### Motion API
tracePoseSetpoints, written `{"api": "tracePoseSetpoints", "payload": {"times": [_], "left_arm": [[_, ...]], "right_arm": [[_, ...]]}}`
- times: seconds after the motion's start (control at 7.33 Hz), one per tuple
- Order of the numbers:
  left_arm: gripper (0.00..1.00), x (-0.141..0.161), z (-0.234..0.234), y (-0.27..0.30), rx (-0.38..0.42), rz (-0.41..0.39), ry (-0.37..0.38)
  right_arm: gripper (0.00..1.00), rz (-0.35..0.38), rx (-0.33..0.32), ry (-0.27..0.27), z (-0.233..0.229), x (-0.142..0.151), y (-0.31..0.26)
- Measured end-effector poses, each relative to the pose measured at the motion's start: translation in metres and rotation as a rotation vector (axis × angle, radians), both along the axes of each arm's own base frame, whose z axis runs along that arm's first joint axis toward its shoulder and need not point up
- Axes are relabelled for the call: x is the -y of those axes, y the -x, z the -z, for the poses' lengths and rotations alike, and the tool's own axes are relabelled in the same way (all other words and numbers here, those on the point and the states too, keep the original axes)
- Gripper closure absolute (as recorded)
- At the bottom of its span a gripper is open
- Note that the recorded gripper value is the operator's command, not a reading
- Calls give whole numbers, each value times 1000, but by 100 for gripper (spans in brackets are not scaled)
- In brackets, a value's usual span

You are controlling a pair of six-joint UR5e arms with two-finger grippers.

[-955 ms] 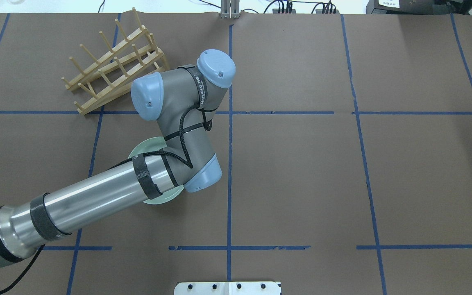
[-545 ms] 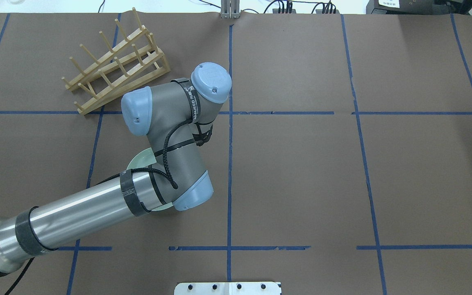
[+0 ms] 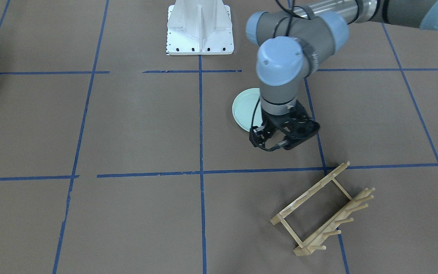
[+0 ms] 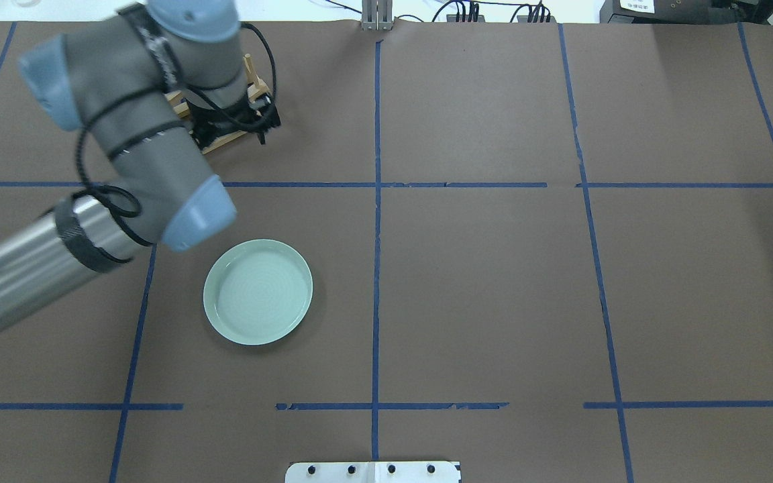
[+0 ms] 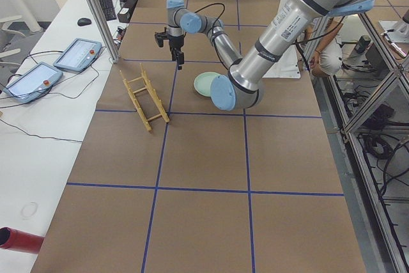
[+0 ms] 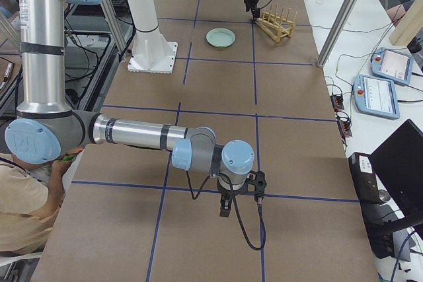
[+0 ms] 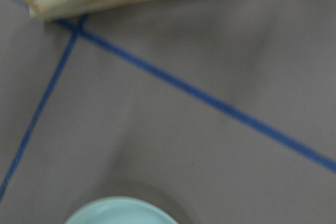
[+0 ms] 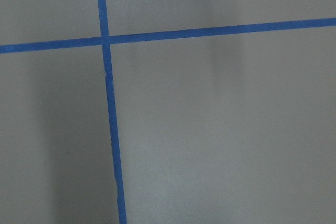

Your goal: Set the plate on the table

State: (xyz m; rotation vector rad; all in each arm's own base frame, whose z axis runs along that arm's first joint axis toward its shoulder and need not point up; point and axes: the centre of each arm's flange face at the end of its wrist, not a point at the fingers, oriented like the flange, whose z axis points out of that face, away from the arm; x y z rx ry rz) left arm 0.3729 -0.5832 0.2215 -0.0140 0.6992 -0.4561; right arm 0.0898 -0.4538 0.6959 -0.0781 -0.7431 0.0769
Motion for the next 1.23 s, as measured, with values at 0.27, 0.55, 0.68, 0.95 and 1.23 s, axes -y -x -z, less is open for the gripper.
{"api": "tracePoseSetpoints", "payload": {"times": [0.27, 0.55, 0.68, 0.95, 1.23], "left_arm": [[0, 28, -69, 122, -62, -65, -119], [0, 28, -158, 234, -49, -173, -204], [0, 16, -208, 289, -36, -224, -240], [0, -37, -318, 401, 9, -332, -308], [0, -92, -392, 458, 17, -400, -318]], "right_arm": [[0, 0, 0, 0, 0, 0, 0], [0, 0, 0, 0, 0, 0, 0], [0, 0, 0, 0, 0, 0, 0], [0, 0, 0, 0, 0, 0, 0], [0, 0, 0, 0, 0, 0, 0]]}}
